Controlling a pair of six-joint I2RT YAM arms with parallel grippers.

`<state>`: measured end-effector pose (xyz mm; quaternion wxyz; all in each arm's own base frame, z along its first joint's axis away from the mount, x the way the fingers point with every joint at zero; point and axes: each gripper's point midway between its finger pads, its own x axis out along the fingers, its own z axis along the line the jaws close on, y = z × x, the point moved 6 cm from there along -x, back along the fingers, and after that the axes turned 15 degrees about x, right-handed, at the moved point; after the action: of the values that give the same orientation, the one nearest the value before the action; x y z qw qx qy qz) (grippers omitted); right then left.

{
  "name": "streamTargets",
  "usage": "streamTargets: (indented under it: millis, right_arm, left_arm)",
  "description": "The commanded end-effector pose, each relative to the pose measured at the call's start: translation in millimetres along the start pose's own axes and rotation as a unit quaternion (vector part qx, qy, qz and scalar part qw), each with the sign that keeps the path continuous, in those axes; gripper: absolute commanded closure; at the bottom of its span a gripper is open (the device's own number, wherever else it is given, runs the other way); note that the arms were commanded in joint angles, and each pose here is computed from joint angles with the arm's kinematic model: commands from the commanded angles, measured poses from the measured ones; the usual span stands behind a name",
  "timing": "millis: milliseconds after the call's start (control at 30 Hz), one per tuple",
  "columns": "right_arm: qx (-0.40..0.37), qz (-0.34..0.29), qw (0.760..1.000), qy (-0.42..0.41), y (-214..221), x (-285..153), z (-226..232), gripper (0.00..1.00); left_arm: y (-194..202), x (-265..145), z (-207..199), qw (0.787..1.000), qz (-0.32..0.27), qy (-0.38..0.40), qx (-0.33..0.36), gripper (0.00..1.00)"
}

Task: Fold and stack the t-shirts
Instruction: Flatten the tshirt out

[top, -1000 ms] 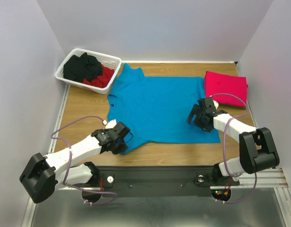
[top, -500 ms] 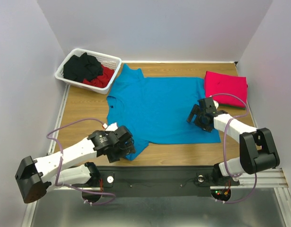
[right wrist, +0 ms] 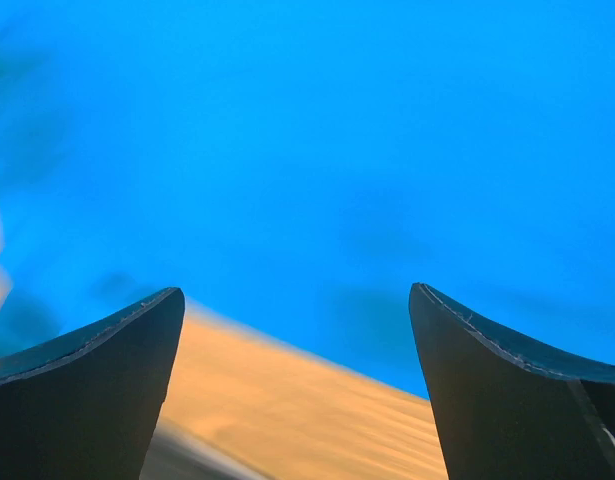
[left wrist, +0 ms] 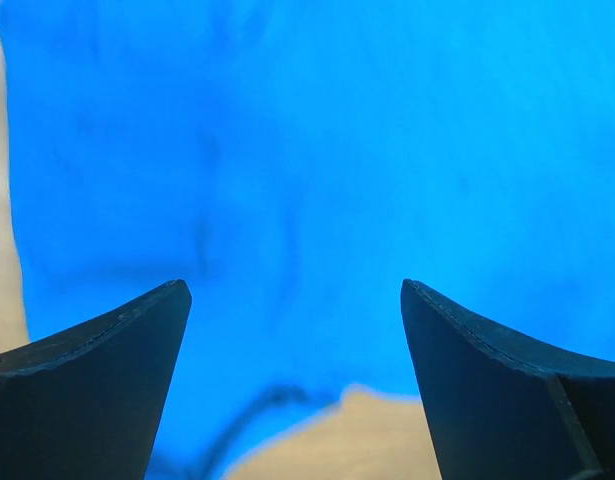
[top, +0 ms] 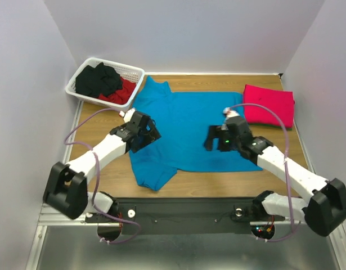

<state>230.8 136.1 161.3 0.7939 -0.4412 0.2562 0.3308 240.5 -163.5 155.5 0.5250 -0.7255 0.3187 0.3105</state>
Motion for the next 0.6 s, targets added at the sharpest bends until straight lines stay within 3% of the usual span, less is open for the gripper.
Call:
streamTargets:
  millis: [0, 67, 133, 200, 567]
  right_arm:
    - [-0.181, 0.09, 0.953, -0.227, 63, -16, 106, 0.0]
    - [-0.252, 0.122, 0.92, -0.273, 103, -10, 140, 0.0]
    - [-0.304, 0.109, 0.903, -0.283, 114, -6, 165, 0.0]
    - [-0.349, 0.134, 0.885, -0.278, 143, 14, 174, 0.0]
    - [-0.405, 0.169, 0.837, -0.328, 181, 57, 202, 0.0]
  left_arm:
    - [-22, 30, 1, 0.998, -0.02, 0.047, 0.039, 0.02]
    - [-22, 45, 11, 0.999, -0.004, 0.041, 0.035, 0.02]
    - [-17, 55, 18, 0.999, 0.007, 0.036, 0.038, 0.02]
    - [-6, 64, 26, 0.998, 0.03, 0.039, 0.033, 0.02]
    - [22, 75, 48, 0.997, 0.063, 0.033, 0.009, 0.02]
